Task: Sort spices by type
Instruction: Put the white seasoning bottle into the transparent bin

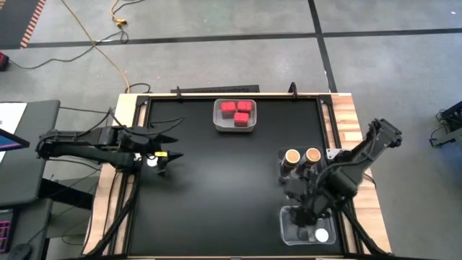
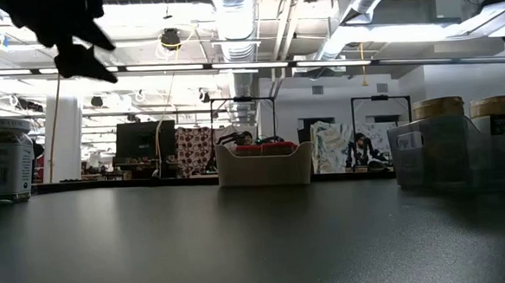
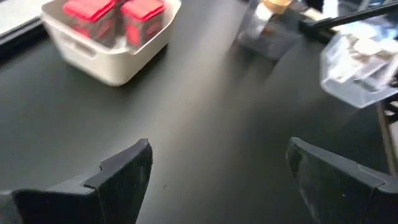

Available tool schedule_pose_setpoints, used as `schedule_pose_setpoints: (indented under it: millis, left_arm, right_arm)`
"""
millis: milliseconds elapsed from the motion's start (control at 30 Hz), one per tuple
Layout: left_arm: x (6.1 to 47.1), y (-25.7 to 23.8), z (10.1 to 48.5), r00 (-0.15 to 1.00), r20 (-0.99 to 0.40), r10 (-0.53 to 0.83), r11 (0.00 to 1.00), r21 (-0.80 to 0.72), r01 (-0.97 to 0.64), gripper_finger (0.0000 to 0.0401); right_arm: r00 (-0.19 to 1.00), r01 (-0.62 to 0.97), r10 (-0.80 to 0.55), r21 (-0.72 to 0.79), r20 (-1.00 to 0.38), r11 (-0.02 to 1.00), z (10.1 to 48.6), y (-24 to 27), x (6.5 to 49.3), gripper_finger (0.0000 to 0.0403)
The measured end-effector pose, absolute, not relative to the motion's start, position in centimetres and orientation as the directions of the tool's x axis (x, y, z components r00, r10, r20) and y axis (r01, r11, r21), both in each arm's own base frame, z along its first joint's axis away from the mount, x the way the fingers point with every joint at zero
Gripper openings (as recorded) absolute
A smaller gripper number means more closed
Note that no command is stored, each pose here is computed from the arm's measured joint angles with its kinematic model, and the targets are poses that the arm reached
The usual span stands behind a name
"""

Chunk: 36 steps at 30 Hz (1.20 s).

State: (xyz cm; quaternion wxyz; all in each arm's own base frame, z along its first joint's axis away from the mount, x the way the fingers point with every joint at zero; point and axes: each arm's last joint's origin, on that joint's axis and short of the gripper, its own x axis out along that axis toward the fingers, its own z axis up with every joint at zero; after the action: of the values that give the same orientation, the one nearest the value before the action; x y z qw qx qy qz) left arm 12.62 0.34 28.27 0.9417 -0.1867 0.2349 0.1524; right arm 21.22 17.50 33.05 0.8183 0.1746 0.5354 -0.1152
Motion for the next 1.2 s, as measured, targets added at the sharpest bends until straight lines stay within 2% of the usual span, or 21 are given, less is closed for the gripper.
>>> schedule_pose_setpoints:
  millis: [100, 233, 400, 467, 700, 900, 1200]
  left_arm:
    - [12.2, 0.4, 27.6, 0.795, -0.562, 0.227, 0.874, -0.244, -0.421, 0.0355]
    - [11.8, 0.4, 26.9, 0.739, -0.633, 0.231, 0.865, -0.213, -0.454, 0.0355]
    - [11.7, 0.4, 25.8, 0.636, -0.737, 0.228, 0.814, -0.214, -0.540, 0.0355]
    - [11.8, 0.4, 25.3, 0.590, -0.776, 0.221, 0.810, -0.190, -0.555, 0.0355]
    - [11.9, 0.5, 24.0, 0.436, -0.873, 0.218, 0.814, -0.084, -0.575, 0.0355]
    - [12.0, 1.0, 25.8, 0.379, -0.899, 0.219, 0.859, -0.006, -0.511, 0.0355]
    - [12.1, 0.8, 25.7, 0.198, -0.980, 0.027, 0.929, -0.048, -0.366, 0.0355]
  right_arm:
    - [0.439, 0.538, -0.099, 0.173, -0.893, 0.825, 33.1, 15.8, 22.5, 0.0366]
    - [0.471, 0.733, -0.183, 0.267, -0.863, 0.625, 33.2, 13.3, 24.4, 0.0364]
    - [0.535, 0.793, -0.233, 0.388, -0.812, 0.470, 33.6, 10.8, 26.6, 0.0364]
    - [0.570, 0.780, -0.258, 0.415, -0.780, 0.469, 33.6, 10.2, 27.7, 0.0364]
    - [0.643, 0.707, -0.286, 0.406, -0.711, 0.580, 32.0, 9.3, 31.9, 0.0364]
    - [0.642, 0.710, -0.304, 0.397, -0.704, 0.582, 30.0, 8.4, 34.6, 0.0364]
    - [0.688, 0.677, -0.297, 0.441, -0.662, 0.589, 29.6, 7.6, 36.3, 0.0364]
